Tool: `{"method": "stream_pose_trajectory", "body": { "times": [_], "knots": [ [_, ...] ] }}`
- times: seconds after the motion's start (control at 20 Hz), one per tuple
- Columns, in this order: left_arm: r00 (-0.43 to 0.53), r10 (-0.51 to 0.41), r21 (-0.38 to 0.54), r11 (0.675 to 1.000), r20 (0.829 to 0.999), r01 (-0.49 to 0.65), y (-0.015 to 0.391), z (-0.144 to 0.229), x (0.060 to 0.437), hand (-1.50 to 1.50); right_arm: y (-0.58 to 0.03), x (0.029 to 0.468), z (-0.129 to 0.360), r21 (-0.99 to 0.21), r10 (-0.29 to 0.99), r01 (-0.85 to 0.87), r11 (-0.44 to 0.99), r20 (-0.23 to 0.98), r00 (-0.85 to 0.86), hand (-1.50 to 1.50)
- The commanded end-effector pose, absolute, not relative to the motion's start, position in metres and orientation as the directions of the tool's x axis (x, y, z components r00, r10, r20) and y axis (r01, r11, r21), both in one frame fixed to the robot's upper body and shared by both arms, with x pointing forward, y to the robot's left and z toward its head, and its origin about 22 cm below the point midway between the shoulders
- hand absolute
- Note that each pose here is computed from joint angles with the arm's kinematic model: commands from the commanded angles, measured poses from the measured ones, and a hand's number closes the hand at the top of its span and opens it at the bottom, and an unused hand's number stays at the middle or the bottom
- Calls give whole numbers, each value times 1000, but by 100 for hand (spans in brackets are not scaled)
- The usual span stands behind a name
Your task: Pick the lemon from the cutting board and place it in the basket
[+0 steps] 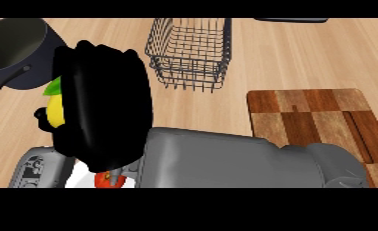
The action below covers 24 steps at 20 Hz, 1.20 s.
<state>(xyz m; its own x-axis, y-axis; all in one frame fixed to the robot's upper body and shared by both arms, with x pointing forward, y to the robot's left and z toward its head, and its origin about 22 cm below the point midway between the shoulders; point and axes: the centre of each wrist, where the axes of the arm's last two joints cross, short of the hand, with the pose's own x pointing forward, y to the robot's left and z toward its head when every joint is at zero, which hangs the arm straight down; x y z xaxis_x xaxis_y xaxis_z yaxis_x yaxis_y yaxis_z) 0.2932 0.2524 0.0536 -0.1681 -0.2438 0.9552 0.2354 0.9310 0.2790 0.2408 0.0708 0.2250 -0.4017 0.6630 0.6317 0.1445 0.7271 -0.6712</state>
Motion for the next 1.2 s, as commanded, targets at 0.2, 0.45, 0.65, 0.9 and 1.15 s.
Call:
{"method": "stream_pose_trajectory", "body": {
  "times": [0.2,0.45,0.65,0.9,1.15],
  "knots": [
    [-166,-233,269,932,958,242,242,51,295,0,85,288,256,-601,658,287,746,731,-180,150],
    [-162,-229,263,935,960,239,256,62,298,0,77,328,265,-533,624,396,748,768,-144,150],
    [-183,-247,283,936,951,209,256,76,297,0,72,342,266,-501,608,442,744,782,-136,150],
    [-173,-247,280,939,954,202,262,64,288,0,52,378,272,-515,609,449,730,789,-86,150],
    [-186,-245,282,936,951,209,256,66,295,0,36,401,249,-560,628,409,721,777,-45,150]
  ]
}}
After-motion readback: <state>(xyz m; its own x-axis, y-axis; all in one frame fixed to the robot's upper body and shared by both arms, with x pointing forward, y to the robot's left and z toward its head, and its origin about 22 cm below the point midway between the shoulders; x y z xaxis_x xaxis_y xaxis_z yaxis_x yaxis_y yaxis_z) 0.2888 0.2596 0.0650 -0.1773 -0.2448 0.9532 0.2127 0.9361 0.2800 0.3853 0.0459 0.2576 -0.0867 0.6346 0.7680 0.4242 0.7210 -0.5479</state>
